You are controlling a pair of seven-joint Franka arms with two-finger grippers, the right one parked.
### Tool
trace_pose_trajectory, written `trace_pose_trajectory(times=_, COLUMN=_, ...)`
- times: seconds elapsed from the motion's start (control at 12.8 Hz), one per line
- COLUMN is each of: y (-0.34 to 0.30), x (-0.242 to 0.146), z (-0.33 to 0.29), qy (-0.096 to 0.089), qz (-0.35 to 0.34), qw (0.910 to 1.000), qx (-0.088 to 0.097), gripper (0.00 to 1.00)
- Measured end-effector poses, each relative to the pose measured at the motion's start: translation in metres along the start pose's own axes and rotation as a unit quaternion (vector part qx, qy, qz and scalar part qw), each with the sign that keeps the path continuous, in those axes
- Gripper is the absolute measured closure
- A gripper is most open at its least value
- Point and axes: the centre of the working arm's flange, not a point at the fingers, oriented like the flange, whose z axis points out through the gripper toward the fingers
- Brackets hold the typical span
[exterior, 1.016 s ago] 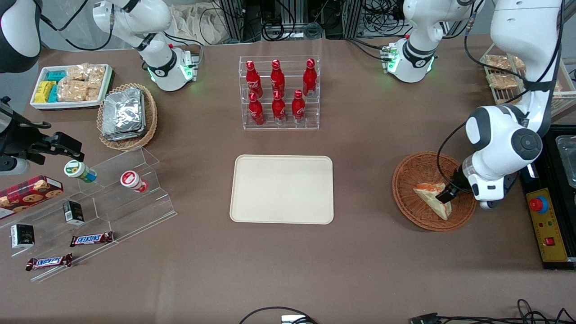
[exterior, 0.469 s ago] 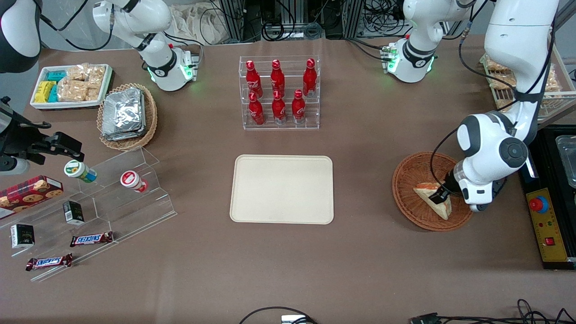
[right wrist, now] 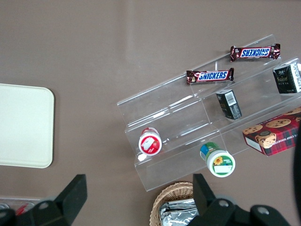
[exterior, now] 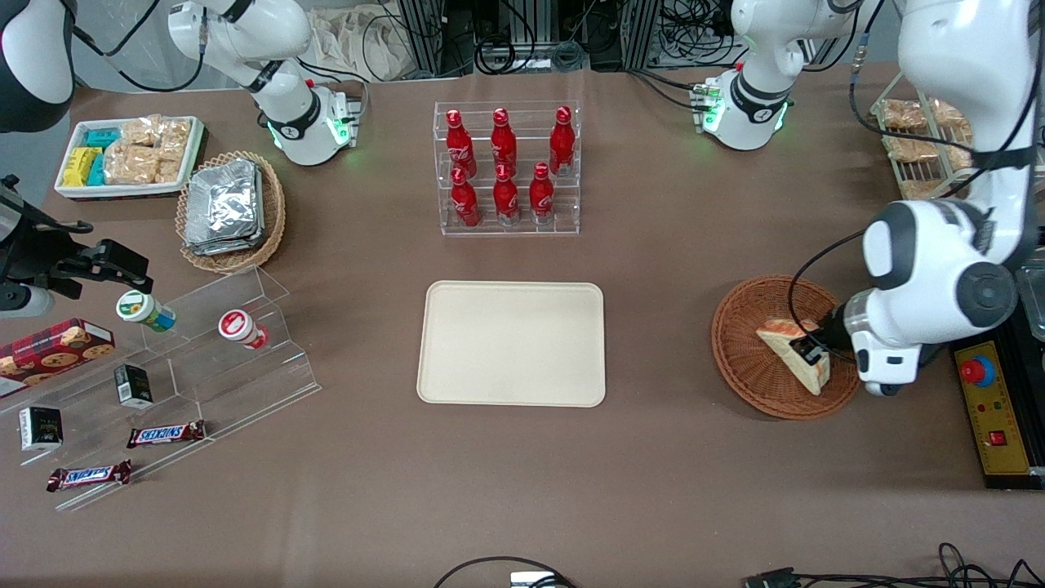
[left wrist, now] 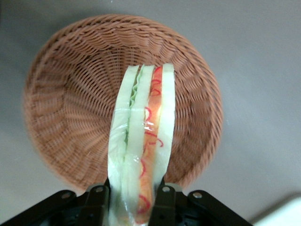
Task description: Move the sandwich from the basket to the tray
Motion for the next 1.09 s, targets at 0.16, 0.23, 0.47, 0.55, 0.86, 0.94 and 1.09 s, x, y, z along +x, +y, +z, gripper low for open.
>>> trace_pose_trajectory(times=0.16, y=0.025, x=-0.026, z=-0.057, qy=-0.009, qz=0.065, qw=0.9978, qx=0.003, gripper=0.78)
trace_pose_trajectory(times=0.23, y=0.048, x=-0.049, z=-0.076, qy=-0.005, qz=0.108, qw=0.9941, qx=-0.001, gripper=0.81)
trace_pose_trajectory(times=0.47, y=0.133, x=-0.141, z=-0.053, qy=-0.009, qz=0.216, qw=0.9763, qx=0.011, gripper=0.81)
trace_pose_trajectory(times=0.55, y=0.162, x=-0.171, z=-0.028, qy=-0.007, qz=0.248, qw=0.9686, qx=0.017, gripper=0.81)
trace_pose_trajectory(times=0.86, y=0.245, x=-0.23, z=0.095, qy=0.011, qz=0.315, qw=0.949, qx=0.0, gripper=0.81)
trace_pose_trajectory(times=0.94, y=0.255, x=-0.237, z=0.124, qy=0.013, qz=0.325, qw=0.9456, qx=0.002, gripper=0.81)
trace_pose_trajectory(times=1.09, y=0.266, x=-0.238, z=0.165, qy=0.02, qz=0.331, qw=0.9433, qx=-0.003, gripper=0.81)
